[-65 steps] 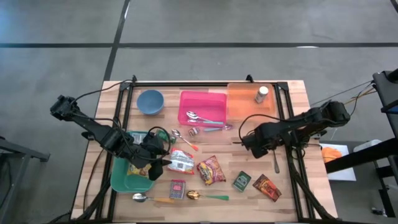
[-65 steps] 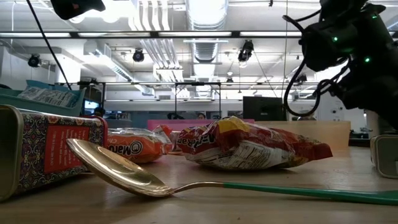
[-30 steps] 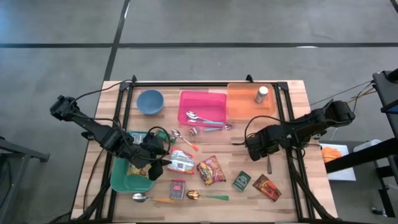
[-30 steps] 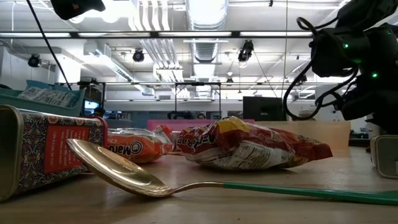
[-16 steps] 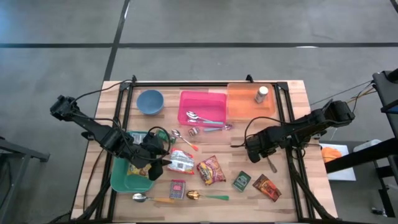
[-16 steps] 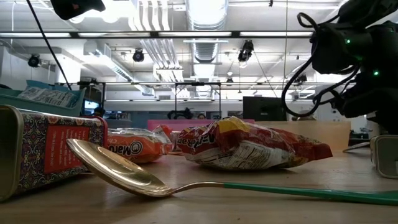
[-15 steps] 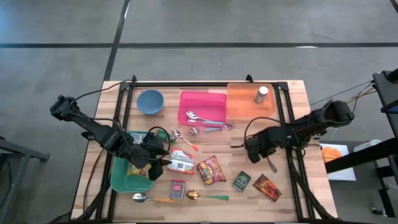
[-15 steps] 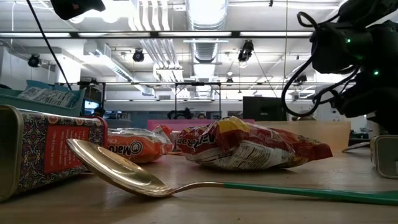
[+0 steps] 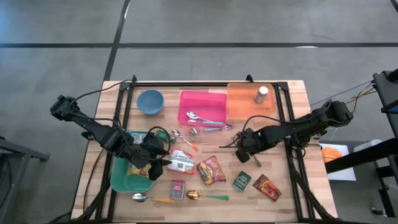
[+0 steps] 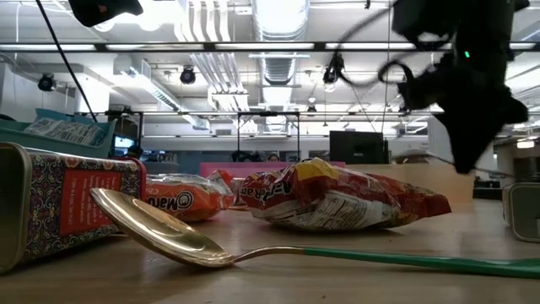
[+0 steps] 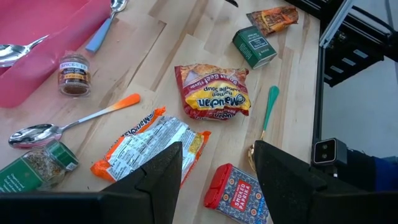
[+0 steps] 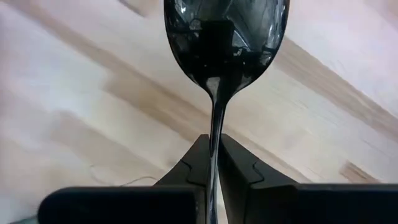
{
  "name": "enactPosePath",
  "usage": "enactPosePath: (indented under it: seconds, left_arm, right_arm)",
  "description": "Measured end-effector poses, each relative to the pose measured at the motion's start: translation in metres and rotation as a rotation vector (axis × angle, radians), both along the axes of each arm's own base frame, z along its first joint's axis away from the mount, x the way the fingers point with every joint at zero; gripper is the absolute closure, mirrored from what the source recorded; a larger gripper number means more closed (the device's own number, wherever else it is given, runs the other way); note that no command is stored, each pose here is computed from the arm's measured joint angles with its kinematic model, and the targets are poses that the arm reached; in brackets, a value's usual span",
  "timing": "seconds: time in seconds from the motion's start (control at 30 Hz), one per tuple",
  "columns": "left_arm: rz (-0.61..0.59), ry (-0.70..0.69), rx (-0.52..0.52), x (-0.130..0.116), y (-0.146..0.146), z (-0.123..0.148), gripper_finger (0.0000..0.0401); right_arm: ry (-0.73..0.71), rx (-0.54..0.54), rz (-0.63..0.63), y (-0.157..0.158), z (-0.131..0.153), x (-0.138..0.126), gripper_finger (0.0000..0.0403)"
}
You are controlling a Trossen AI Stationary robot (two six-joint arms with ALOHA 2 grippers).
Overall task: Pick & Place Food Item
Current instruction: Put the black spoon into the pink bin
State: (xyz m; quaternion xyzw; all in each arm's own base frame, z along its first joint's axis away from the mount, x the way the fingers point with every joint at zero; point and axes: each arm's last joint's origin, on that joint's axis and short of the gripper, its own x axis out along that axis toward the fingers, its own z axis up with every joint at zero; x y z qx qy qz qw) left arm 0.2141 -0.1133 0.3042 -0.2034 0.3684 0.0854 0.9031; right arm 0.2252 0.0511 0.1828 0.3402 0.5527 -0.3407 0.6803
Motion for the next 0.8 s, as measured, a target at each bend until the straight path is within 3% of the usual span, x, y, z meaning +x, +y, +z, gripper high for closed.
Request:
enactPosePath:
  seconds: [0.43, 0.8]
  left_arm:
    - [0.002, 0.000, -0.002, 0.000, 0.000, 0.000, 0.0200]
    - [0.003, 0.000, -0.001, 0.000, 0.000, 0.000, 0.0200]
  right_arm:
    - [-0.251, -0.164, 0.017, -0.012, 0.054, 0.037, 0.0391]
    - [-0.424, -0.262, 0.013, -0.051, 0.081, 0.060, 0.0391]
